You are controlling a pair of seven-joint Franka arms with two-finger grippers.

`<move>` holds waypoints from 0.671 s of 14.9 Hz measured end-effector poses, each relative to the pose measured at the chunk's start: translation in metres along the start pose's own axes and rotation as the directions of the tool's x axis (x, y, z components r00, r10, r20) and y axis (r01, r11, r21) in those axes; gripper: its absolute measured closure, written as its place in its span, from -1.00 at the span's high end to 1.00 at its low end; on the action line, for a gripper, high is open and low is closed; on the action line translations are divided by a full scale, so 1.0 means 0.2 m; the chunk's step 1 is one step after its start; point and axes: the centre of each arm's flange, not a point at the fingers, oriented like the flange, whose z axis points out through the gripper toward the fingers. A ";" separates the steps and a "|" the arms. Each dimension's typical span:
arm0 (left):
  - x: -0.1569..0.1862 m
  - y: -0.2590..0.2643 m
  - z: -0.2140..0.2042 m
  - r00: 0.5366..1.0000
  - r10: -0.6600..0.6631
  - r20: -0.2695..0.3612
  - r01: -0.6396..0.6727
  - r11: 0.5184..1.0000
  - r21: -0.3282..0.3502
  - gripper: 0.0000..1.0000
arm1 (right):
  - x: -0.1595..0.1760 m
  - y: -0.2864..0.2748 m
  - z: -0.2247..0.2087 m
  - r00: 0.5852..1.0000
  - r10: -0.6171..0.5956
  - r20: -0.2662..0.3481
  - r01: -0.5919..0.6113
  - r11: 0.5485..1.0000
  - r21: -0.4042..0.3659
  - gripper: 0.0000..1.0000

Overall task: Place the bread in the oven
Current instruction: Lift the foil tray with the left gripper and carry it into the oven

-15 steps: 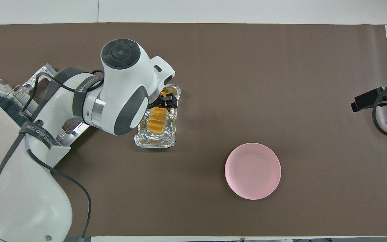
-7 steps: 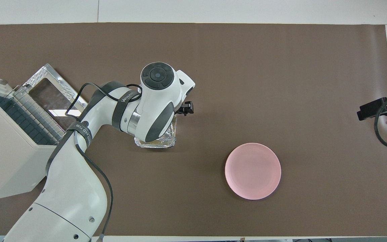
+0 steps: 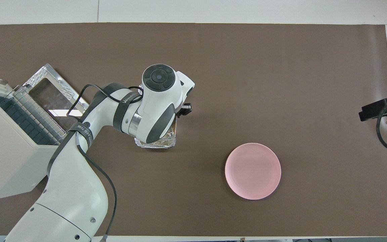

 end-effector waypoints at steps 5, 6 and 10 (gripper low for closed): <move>0.11 -0.16 -0.16 0.998 -0.061 0.021 0.060 0.998 0.016 -0.96 | 0.00 0.00 0.00 1.000 0.001 -0.001 -0.001 1.000 0.000 1.00; 0.14 -0.22 -0.20 0.997 -0.080 0.020 0.080 0.997 0.014 -0.96 | 0.00 0.00 0.00 1.000 0.001 -0.001 -0.001 1.000 0.000 1.00; 0.22 -0.57 -0.47 0.984 -0.175 0.041 0.174 0.984 0.040 -0.96 | 0.00 0.00 0.00 1.000 0.002 -0.002 -0.002 1.000 0.000 1.00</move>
